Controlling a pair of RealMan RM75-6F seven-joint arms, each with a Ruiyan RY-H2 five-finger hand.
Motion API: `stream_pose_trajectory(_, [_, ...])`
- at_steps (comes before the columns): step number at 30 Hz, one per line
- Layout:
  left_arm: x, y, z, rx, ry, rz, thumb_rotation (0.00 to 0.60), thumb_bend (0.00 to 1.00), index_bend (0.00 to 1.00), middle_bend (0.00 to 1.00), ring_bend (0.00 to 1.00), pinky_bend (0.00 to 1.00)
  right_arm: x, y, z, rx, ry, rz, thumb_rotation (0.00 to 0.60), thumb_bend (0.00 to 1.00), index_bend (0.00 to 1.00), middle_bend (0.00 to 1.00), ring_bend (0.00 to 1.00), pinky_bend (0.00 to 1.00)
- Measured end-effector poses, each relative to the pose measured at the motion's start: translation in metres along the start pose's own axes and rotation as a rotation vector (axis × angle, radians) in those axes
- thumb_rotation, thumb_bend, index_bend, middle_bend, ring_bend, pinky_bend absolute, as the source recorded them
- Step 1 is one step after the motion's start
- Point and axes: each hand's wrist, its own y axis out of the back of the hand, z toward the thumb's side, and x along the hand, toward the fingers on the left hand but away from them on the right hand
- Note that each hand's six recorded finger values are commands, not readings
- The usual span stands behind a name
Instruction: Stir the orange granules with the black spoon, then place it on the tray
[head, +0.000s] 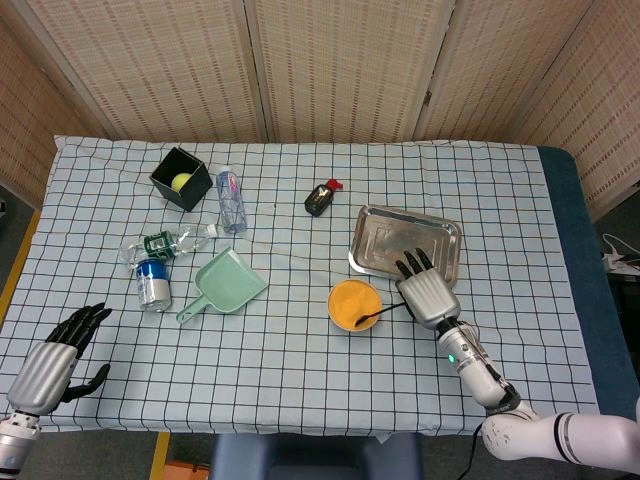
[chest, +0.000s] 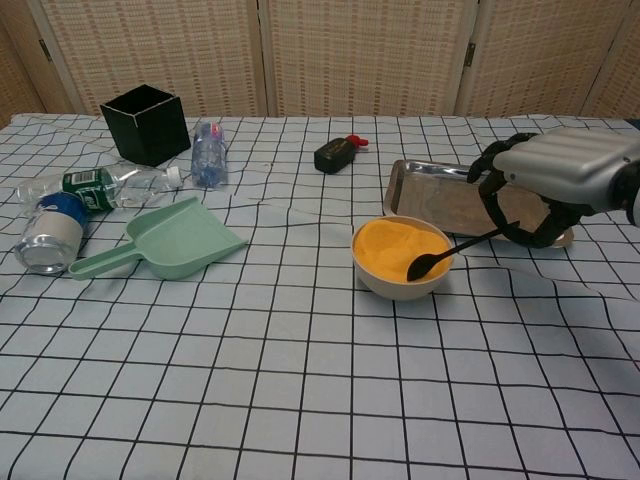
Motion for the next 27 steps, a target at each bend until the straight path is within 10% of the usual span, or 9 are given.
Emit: stream_pose_trajectory(27, [0.001, 0.004, -0.007, -0.027, 0.010, 0.002, 0.600, 0.39, 0.00, 0.00, 0.00, 0.17, -0.036, -0.003, 0.018, 0.109, -0.087, -0.072, 0.600, 0.93, 1.00, 0.15, 0.00, 0.00])
